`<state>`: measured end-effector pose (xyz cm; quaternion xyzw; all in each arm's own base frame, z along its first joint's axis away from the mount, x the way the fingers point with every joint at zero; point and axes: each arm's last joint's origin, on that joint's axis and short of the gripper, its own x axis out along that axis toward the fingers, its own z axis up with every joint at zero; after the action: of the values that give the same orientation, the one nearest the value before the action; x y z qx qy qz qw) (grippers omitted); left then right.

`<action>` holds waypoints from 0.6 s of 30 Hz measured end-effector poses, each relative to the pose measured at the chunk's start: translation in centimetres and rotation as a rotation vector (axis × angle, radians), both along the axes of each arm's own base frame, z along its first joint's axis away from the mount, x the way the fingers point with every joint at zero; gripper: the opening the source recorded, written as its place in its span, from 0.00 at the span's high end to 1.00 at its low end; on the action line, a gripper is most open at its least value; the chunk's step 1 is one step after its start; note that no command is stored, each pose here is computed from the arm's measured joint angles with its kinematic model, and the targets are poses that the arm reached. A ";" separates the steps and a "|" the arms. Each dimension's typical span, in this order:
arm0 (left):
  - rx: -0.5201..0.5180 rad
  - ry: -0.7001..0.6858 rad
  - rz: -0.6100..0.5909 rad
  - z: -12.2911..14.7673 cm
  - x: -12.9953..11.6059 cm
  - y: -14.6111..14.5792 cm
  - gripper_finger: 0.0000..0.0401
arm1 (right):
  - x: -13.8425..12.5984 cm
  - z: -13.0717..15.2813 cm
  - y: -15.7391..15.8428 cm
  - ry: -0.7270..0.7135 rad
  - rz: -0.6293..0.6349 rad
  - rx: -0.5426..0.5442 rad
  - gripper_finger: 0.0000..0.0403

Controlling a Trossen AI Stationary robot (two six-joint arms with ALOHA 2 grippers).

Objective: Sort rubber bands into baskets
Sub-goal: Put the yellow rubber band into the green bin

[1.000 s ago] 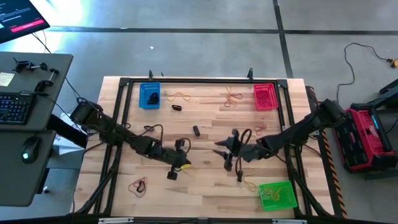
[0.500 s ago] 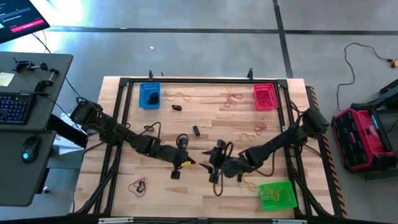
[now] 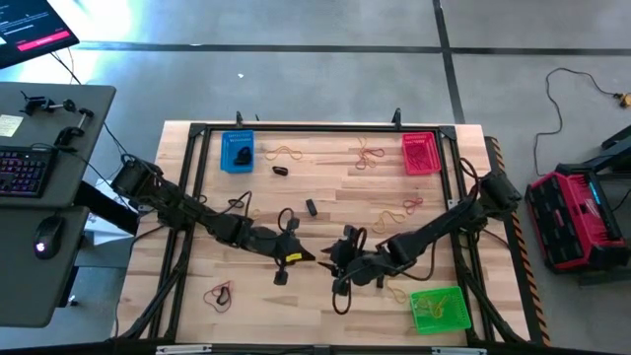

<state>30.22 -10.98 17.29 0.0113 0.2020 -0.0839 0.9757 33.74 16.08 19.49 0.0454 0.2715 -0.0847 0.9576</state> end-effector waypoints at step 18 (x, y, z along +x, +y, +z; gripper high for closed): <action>-0.037 -0.030 -0.031 0.3 0.1 -0.3 0.95 | 0.2 0.4 0.0 0.031 0.050 -0.051 1.00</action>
<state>30.29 -11.26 17.62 -0.0023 0.1857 -0.1026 0.9772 33.94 16.08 19.87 0.0130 0.2850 -0.0683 0.9560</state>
